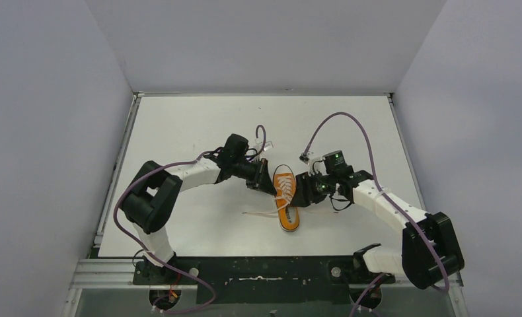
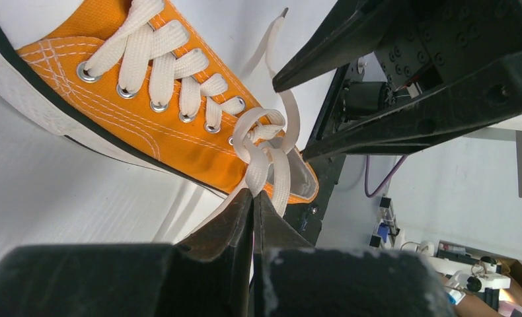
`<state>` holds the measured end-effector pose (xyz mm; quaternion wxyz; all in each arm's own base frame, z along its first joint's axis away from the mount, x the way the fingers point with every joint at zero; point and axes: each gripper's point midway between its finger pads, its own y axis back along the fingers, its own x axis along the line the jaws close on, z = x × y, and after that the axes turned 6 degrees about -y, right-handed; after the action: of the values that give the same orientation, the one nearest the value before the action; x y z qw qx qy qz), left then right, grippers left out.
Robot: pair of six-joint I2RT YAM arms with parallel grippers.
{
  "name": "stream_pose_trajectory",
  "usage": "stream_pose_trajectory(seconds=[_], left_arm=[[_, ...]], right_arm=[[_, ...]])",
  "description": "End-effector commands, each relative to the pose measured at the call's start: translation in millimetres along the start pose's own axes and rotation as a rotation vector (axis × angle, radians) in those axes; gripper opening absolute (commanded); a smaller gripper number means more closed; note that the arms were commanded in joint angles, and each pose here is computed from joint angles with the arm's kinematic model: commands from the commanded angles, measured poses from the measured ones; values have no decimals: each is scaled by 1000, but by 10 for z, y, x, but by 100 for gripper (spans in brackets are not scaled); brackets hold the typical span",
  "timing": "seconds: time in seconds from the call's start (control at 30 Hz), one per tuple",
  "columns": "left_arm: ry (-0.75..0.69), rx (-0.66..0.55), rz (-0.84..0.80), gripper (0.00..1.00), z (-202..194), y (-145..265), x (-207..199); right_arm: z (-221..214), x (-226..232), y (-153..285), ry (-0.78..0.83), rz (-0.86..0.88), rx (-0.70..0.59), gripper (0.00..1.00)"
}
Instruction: Tie the shoes
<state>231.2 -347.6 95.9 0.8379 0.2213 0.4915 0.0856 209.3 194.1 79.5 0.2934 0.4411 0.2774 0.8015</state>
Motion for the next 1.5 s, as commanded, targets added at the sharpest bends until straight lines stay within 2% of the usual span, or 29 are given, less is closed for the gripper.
stream_pose_trajectory(seconds=[0.0, 0.17, 0.37, 0.5, 0.67, 0.83, 0.93, 1.1, 1.2, 1.23, 1.47], left_arm=[[-83, -26, -54, 0, 143, 62, -220], [-80, -28, -59, 0, 148, 76, -249], [-83, -28, -59, 0, 131, 98, -269], [-70, 8, -44, 0, -18, 111, -291], [-83, 38, -47, 0, -195, 69, -373], [-200, 181, 33, 0, -552, 61, -388], [-237, 181, 78, 9, -529, 163, -352], [-284, 103, 105, 28, -144, 264, -321], [-325, 70, 105, 41, 76, 215, -348], [-331, 60, 102, 50, 146, 185, -351], [-282, 103, 16, 56, 313, -162, -317]], right_arm=[[92, 210, 6, 77, 135, -53, 52], [73, 101, -28, 9, 106, -44, 44], [76, 81, 14, -20, 72, -58, 17], [84, 171, 92, -39, 94, -81, 0], [65, 220, 125, -68, 110, -123, 0], [16, 174, 91, -123, 92, -128, 0], [2, 199, 83, -119, 100, -119, 0], [-10, 211, 82, -116, 103, -112, 0], [-11, 221, 83, -114, 101, -105, 0], [-6, 222, 88, -113, 100, -106, 0], [16, 246, 100, -108, 97, -104, 0]])
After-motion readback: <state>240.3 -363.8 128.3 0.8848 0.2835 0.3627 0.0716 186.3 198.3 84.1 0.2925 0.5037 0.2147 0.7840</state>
